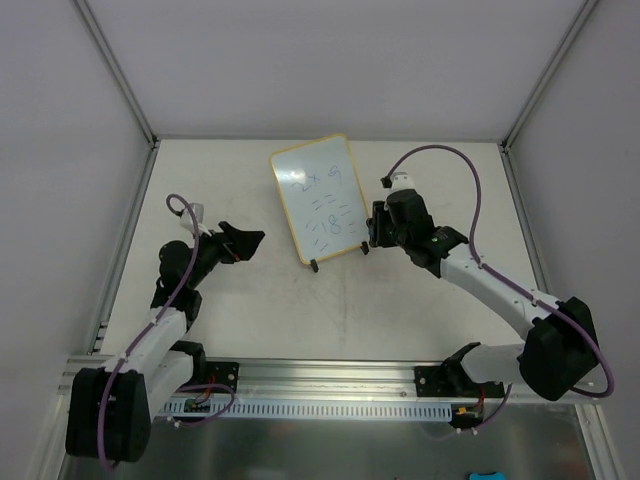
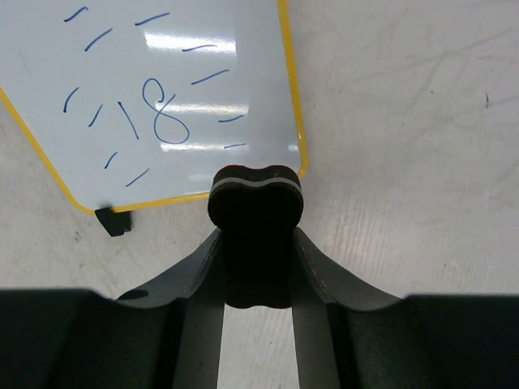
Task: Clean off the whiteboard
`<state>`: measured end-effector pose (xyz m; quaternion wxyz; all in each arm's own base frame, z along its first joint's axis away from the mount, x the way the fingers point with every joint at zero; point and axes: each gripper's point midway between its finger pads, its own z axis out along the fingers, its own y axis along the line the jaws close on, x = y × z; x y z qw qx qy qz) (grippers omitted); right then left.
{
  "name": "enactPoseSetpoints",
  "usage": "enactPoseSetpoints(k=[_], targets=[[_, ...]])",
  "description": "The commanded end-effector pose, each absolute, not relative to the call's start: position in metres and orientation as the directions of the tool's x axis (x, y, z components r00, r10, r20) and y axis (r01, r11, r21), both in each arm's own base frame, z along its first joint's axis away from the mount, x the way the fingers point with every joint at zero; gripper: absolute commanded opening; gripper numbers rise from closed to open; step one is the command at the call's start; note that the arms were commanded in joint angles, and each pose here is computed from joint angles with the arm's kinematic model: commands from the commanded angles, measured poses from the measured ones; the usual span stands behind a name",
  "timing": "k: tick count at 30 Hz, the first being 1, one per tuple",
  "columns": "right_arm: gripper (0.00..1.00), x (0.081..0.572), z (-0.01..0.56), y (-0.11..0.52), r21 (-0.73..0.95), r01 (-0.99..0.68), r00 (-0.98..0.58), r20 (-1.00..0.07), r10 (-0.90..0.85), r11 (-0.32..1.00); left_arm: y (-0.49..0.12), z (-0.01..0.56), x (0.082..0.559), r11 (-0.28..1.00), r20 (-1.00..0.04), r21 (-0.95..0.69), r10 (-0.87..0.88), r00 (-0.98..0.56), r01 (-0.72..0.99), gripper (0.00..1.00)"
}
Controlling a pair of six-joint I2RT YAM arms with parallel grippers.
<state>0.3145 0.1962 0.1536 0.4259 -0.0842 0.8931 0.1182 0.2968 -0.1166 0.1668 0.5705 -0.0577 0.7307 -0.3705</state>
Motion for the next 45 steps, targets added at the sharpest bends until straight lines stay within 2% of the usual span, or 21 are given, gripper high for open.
enactPoseSetpoints(k=[1,10,11,16,22,31,39,45], targets=[[0.00,0.333,0.185,0.204,0.103,-0.289,-0.514,-0.856,-0.064,0.952,-0.131,0.204,0.313,0.654,-0.811,-0.584,-0.502,-0.301,0.481,0.98],[0.00,0.340,0.204,0.217,0.092,-0.375,-0.424,-0.902,-0.082,0.922,-0.148,0.228,0.345,0.530,-0.815,-0.562,-0.486,-0.316,0.635,0.98],[0.00,0.340,0.204,0.217,0.087,-0.380,-0.419,-0.904,-0.087,0.921,-0.152,0.219,0.349,0.505,-0.804,-0.581,-0.477,-0.355,0.638,0.98],[0.00,0.348,0.207,0.223,0.066,-0.402,-0.379,-0.920,-0.100,0.913,-0.156,0.241,0.368,0.472,-0.828,-0.524,-0.476,-0.296,0.709,0.98],[0.00,0.356,0.205,0.230,0.071,-0.411,-0.358,-0.930,-0.089,0.909,-0.160,0.249,0.403,0.463,-0.843,-0.506,-0.443,-0.304,0.728,0.98],[0.00,0.357,0.209,0.234,0.079,-0.435,-0.315,-0.947,-0.070,0.897,-0.149,0.233,0.442,0.546,-0.844,-0.527,-0.424,-0.327,0.651,0.99],[0.00,0.356,0.207,0.235,0.081,-0.443,-0.302,-0.951,-0.064,0.893,-0.152,0.218,0.456,0.501,-0.812,-0.573,-0.451,-0.370,0.648,0.99],[0.00,0.356,0.202,0.234,0.077,-0.440,-0.309,-0.949,-0.071,0.895,-0.158,0.213,0.454,0.443,-0.798,-0.587,-0.459,-0.390,0.678,0.93]])
